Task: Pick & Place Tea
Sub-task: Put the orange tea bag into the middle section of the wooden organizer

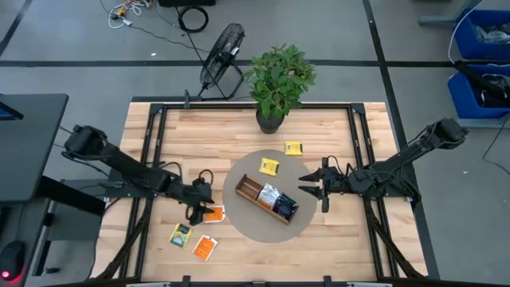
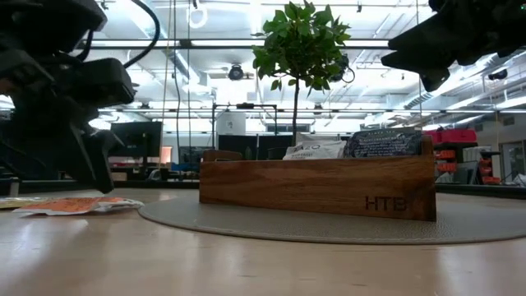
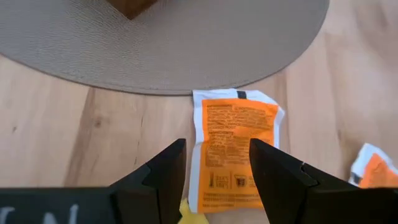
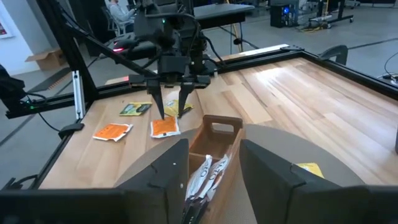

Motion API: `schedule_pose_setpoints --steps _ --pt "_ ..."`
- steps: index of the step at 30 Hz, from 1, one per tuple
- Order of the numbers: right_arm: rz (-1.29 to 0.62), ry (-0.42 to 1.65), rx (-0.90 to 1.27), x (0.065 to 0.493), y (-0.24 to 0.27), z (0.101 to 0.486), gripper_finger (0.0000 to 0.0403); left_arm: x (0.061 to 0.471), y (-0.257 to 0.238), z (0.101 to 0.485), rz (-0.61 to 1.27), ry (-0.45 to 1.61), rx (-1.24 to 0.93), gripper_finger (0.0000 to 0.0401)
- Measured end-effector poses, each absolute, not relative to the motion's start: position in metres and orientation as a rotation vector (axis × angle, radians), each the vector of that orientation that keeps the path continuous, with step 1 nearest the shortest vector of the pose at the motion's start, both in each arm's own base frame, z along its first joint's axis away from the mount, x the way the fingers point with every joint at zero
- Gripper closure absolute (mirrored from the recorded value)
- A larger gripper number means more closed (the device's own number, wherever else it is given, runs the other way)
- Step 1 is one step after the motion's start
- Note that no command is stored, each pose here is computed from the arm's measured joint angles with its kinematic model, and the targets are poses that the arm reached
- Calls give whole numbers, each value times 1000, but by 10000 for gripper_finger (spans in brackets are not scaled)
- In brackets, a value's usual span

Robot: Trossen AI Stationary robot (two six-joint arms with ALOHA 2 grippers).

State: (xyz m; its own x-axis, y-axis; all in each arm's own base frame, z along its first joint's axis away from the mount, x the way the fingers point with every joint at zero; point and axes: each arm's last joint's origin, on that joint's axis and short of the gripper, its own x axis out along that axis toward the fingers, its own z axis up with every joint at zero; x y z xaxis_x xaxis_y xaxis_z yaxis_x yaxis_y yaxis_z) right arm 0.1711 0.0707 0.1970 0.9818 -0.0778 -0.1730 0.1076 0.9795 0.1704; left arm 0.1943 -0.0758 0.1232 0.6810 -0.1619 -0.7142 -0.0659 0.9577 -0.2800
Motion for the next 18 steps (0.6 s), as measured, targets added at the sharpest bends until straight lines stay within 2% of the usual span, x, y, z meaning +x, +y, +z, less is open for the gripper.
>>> schedule_pose_setpoints --steps 14,18 --pt "-95 170 178 171 71 197 250 207 -80 109 -26 890 -269 221" --pt "-120 176 173 171 70 196 250 206 -80 108 -25 894 -265 242"
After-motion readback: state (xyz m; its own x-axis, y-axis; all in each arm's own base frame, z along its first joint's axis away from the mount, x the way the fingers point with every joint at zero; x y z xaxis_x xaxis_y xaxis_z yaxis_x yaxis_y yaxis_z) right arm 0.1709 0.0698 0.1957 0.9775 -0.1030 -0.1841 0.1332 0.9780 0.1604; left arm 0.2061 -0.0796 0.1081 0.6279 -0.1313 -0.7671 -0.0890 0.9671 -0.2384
